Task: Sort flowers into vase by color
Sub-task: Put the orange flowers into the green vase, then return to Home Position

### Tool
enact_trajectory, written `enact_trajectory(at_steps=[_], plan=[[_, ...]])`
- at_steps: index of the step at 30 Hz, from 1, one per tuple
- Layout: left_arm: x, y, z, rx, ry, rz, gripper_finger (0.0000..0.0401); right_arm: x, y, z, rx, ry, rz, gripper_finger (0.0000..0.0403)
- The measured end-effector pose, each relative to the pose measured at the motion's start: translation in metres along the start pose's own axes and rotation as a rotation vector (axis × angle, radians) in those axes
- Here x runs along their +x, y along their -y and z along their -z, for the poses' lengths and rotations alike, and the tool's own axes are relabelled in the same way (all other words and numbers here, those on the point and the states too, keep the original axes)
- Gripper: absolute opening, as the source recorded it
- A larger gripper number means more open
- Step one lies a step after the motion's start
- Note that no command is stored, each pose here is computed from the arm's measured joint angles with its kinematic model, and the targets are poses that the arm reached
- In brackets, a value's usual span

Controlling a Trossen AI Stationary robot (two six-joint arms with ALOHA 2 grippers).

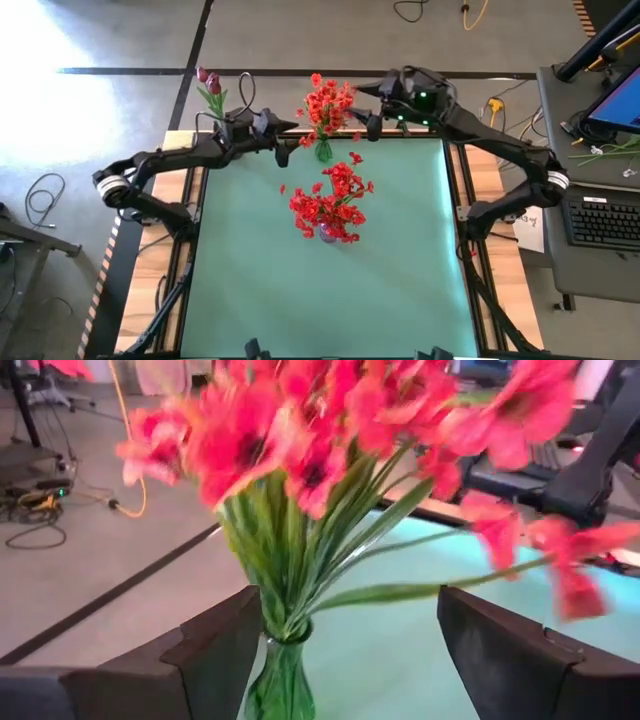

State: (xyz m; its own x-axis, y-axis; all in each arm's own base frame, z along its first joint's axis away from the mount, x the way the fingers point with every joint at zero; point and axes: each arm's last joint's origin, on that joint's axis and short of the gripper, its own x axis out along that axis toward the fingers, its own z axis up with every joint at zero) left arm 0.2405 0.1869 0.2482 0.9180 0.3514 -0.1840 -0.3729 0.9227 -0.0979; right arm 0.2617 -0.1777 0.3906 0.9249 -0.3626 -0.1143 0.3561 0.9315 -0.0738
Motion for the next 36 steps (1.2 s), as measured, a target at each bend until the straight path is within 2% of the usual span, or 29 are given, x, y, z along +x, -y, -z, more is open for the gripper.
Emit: enact_trajectory(at_steps=[5,8,15,20,24,30,36], plan=[[-0.013,0.014,-0.01,0.034,-0.021,-0.046,0.0288,-0.023,-0.005,-0.014,-0.045,0.024,-0.005,0.0327],[-0.023,0.027,-0.016,0.066,-0.036,-0.079,0.0288,-0.032,-0.011,-0.017,-0.034,0.021,-0.062,0.0327],[-0.048,0.068,-0.027,0.108,-0.054,0.027,0.0288,-0.038,-0.042,-0.003,-0.031,-0.012,-0.206,0.0327],[-0.084,0.097,-0.038,0.138,-0.043,0.047,0.0288,-0.069,-0.065,-0.007,-0.056,0.054,-0.248,0.0327],[-0.115,0.116,-0.045,0.148,-0.008,0.097,0.0288,-0.092,-0.078,0.006,-0.056,0.058,-0.281,0.0327],[-0.151,0.134,-0.048,0.158,0.019,0.207,0.0288,-0.114,-0.084,0.029,-0.006,0.095,-0.301,0.0327],[-0.179,0.139,-0.046,0.205,0.03,0.296,0.0288,-0.122,-0.086,0.048,0.023,0.11,-0.301,0.0327]])
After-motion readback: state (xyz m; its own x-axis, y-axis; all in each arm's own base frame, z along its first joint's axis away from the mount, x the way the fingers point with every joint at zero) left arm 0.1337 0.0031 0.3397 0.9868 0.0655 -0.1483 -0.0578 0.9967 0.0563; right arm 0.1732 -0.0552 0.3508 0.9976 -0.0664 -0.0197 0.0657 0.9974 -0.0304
